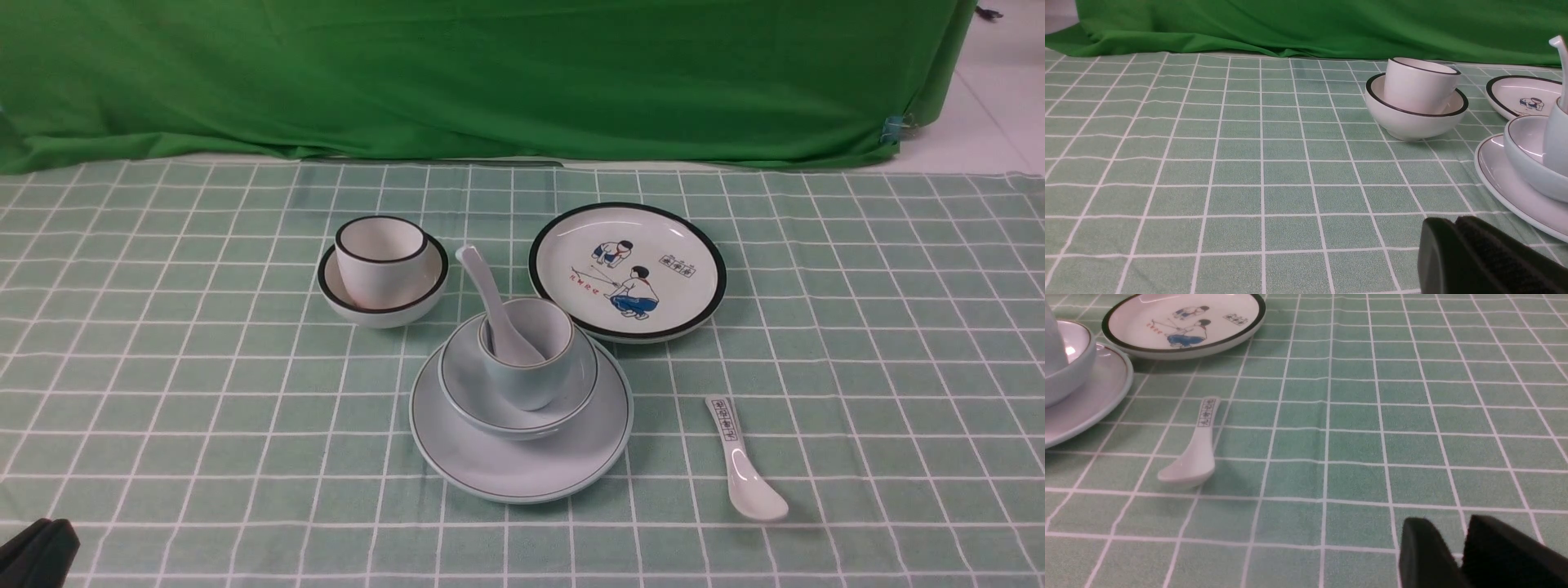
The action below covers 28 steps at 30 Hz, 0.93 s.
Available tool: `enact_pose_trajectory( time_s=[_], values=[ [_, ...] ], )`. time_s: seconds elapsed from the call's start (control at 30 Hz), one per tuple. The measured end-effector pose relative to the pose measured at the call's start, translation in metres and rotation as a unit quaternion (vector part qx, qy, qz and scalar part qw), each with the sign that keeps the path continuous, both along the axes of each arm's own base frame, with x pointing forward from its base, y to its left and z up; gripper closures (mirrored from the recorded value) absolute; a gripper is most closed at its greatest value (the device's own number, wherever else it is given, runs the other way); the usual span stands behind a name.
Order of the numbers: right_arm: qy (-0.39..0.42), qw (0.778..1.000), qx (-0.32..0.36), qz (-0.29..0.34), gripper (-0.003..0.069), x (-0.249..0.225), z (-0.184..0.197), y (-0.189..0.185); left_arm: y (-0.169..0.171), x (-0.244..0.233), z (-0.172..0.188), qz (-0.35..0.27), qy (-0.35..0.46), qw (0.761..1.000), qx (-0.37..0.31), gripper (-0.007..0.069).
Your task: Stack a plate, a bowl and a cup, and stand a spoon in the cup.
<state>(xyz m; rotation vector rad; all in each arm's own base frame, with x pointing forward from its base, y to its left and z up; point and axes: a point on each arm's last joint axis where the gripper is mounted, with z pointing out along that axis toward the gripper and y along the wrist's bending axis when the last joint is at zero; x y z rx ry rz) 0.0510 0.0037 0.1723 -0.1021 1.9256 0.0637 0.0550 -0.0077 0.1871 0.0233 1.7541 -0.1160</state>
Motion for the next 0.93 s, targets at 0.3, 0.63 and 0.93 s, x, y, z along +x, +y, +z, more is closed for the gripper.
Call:
enact_pose_trajectory(
  time_s=[0.3,0.63,0.93],
  values=[
    [0.000,1.000,0.000,0.000,0.0438,0.0000,0.0000,0.0000,0.0000,0.0000,0.0000,-0.001,-0.001,1.000,0.007,0.0613],
    [0.000,1.000,0.000,0.000,0.0424,0.0000,0.0000,0.0000,0.0000,0.0000,0.0000,-0.002,-0.001,1.000,0.009,0.0613],
    [0.000,1.000,0.000,0.000,0.0418,0.0000,0.0000,0.0000,0.0000,0.0000,0.0000,-0.002,-0.001,1.000,0.011,0.0613]
  ],
)
